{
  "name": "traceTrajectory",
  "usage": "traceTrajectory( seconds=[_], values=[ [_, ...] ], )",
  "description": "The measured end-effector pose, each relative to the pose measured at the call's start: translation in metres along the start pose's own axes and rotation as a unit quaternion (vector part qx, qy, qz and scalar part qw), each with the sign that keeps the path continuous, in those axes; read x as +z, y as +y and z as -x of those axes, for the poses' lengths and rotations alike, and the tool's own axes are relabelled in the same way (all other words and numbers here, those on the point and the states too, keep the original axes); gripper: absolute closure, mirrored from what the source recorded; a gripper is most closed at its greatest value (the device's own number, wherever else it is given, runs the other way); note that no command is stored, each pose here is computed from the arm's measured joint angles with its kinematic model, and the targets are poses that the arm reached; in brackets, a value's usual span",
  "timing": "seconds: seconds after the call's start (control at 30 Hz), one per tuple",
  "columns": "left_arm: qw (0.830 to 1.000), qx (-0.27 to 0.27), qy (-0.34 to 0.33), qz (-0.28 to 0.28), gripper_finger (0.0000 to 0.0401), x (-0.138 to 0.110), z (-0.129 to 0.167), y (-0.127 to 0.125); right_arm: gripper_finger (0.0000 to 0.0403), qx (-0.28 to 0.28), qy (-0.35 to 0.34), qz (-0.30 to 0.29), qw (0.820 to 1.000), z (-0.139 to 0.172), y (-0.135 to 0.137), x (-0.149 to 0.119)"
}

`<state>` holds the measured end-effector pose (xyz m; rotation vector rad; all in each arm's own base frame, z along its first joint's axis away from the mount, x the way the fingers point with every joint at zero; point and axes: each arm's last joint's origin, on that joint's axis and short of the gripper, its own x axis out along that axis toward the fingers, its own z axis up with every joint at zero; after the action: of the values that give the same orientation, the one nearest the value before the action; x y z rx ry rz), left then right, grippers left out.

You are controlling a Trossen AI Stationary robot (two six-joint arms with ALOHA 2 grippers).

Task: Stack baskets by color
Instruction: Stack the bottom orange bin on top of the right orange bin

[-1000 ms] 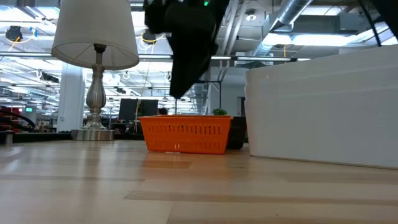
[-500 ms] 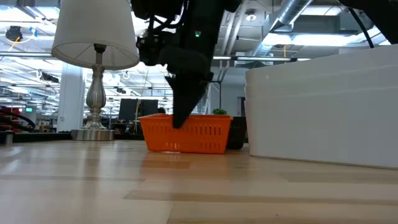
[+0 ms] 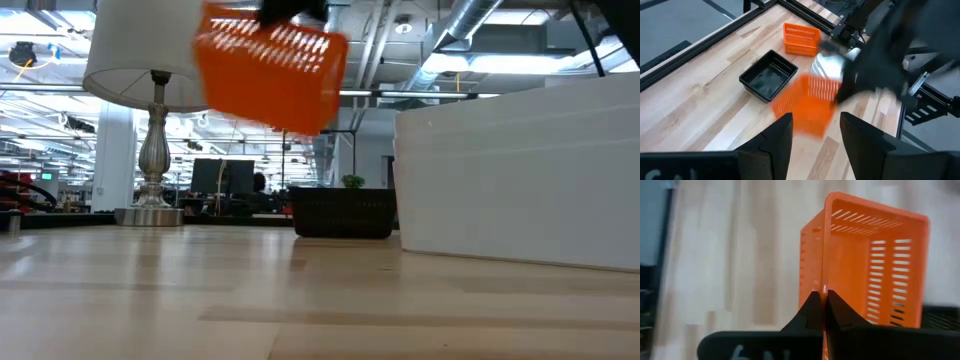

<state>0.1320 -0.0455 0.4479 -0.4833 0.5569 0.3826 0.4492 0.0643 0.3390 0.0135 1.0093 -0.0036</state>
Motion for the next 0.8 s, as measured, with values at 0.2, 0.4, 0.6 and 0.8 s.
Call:
traceTrajectory(
  seconds=[0.2, 0.4, 0.6, 0.8],
  values=[
    [1.000, 0.001, -0.002, -0.001, 0.0249, 0.000, 0.000, 0.000, 0.0401, -0.118, 0.023, -0.068, 0.990, 0.079, -0.034, -0.022],
    [1.000, 0.007, -0.009, -0.001, 0.0249, 0.001, 0.000, 0.000, 0.0402, -0.222, 0.018, -0.176, 0.959, 0.128, -0.059, -0.049],
    [1.000, 0.013, -0.018, 0.000, 0.0249, 0.001, 0.000, 0.000, 0.0402, -0.289, 0.067, -0.232, 0.926, 0.108, -0.079, -0.079],
    [1.000, 0.016, -0.021, -0.009, 0.0249, 0.001, 0.000, 0.001, 0.0402, -0.324, 0.158, -0.267, 0.894, 0.072, -0.091, -0.129]
  ],
)
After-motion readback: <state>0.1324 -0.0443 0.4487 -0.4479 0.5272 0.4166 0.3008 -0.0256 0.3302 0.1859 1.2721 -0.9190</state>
